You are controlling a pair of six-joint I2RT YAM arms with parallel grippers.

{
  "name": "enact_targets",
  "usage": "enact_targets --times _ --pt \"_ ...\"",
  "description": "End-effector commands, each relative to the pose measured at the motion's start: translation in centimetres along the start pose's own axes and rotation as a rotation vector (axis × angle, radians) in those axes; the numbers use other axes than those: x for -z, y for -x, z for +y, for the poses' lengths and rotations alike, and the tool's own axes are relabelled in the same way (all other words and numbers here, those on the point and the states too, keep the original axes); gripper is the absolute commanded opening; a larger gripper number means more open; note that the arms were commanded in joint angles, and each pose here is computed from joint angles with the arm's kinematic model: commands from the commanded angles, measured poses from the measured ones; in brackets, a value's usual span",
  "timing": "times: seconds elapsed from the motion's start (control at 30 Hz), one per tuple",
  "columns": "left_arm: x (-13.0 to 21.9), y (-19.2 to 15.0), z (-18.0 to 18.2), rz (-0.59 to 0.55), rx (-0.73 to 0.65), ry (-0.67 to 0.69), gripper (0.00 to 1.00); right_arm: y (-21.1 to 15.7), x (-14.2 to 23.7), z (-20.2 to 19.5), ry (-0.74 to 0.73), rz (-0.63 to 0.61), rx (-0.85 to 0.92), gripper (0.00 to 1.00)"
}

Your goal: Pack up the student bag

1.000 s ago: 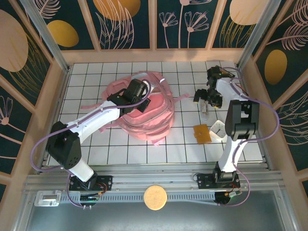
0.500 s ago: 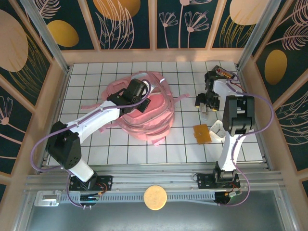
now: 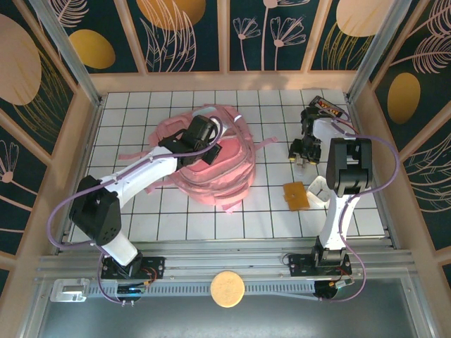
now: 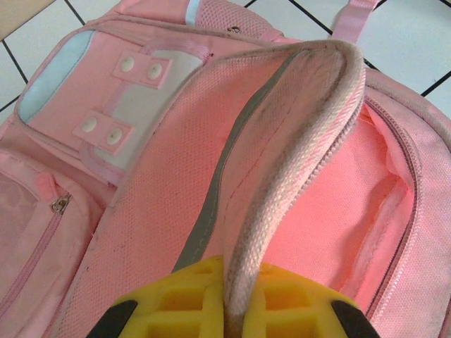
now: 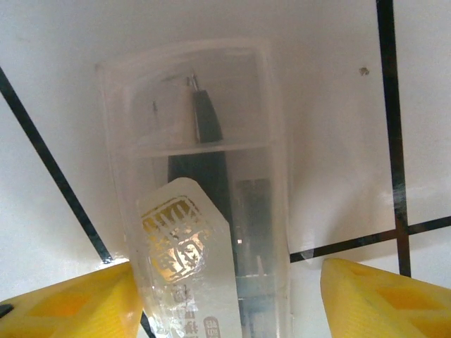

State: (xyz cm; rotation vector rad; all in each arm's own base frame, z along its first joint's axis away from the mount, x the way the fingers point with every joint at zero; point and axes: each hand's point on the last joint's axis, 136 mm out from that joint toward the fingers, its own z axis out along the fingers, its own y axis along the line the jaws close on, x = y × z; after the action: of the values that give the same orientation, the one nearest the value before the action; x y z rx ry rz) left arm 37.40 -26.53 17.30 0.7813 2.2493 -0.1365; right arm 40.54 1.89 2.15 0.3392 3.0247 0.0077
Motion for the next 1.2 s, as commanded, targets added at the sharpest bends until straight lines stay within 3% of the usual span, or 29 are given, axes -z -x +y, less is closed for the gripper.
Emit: enact_targets --times 0.0,1.17 --pt "0.1 1.7 0.0 -0.037 0.025 -0.015 0.0 -0.5 -1.3 -0.8 -0.02 0.028 0.01 0.65" --pt "-0.3 1.5 -0.1 -0.023 0.031 -0.018 0.0 -0.2 -0.8 0.1 0.037 0.017 -0.007 0.52"
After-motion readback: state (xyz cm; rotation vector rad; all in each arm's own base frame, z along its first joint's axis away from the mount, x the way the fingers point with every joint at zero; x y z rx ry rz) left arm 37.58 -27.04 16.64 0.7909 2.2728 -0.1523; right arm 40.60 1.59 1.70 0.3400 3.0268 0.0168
